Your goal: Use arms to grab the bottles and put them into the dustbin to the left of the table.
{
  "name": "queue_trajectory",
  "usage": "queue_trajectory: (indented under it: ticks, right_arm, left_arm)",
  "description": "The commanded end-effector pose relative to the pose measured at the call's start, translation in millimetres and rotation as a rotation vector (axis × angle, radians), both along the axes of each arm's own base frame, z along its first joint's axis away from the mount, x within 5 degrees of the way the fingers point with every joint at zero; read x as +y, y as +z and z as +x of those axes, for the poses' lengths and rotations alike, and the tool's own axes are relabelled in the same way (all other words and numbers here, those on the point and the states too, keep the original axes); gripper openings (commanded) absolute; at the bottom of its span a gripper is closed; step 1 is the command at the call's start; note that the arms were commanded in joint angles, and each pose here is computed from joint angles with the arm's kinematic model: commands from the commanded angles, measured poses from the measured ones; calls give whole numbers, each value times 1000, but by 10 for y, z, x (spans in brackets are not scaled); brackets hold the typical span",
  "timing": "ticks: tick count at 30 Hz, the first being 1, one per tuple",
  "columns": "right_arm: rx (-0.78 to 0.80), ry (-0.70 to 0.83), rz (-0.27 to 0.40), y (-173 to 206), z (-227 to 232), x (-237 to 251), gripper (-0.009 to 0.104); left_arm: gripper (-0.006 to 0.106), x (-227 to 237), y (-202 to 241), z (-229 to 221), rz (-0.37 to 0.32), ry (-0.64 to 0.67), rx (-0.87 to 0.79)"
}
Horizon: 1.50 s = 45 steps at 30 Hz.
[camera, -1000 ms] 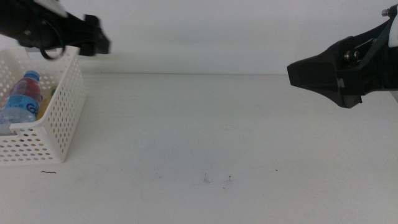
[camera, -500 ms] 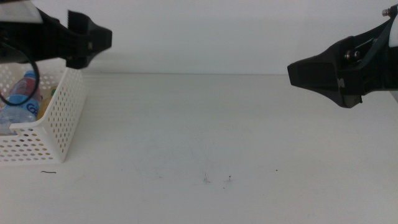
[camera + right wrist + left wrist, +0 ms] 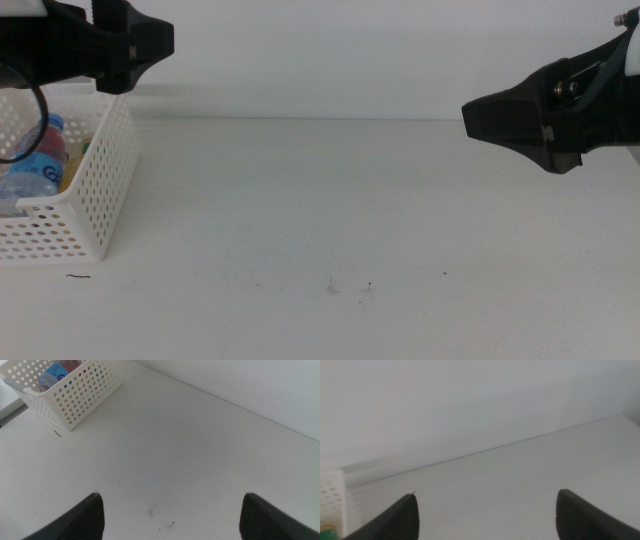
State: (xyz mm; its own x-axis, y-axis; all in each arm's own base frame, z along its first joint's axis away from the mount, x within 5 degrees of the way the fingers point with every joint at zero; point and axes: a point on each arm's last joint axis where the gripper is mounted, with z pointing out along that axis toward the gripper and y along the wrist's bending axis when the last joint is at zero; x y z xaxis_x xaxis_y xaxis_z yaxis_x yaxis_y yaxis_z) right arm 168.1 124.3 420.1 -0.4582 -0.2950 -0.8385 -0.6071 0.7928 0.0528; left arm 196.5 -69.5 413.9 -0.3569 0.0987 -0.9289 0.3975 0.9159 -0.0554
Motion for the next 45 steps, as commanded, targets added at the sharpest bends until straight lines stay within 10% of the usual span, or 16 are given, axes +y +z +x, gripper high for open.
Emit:
queue_trajectory:
  ticks: [1, 28, 36, 45]
  right_arm:
    - [-18, -10, 2, 31, 3, -27, 92]
    - [-16, -32, -1, -169, -58, -112, 92]
    - [-214, -347, 160, -729, -113, -703, 92]
    - [-380, -687, 103, -1524, -881, -1256, 92]
  left_arm:
    - [94, -19, 19, -12, -62, 1, 1]
    - [94, 188, -1, -150, -52, 105, -168]
    - [94, 591, -762, -831, 55, 295, -164]
    - [94, 630, -1492, -1398, 53, 317, -246]
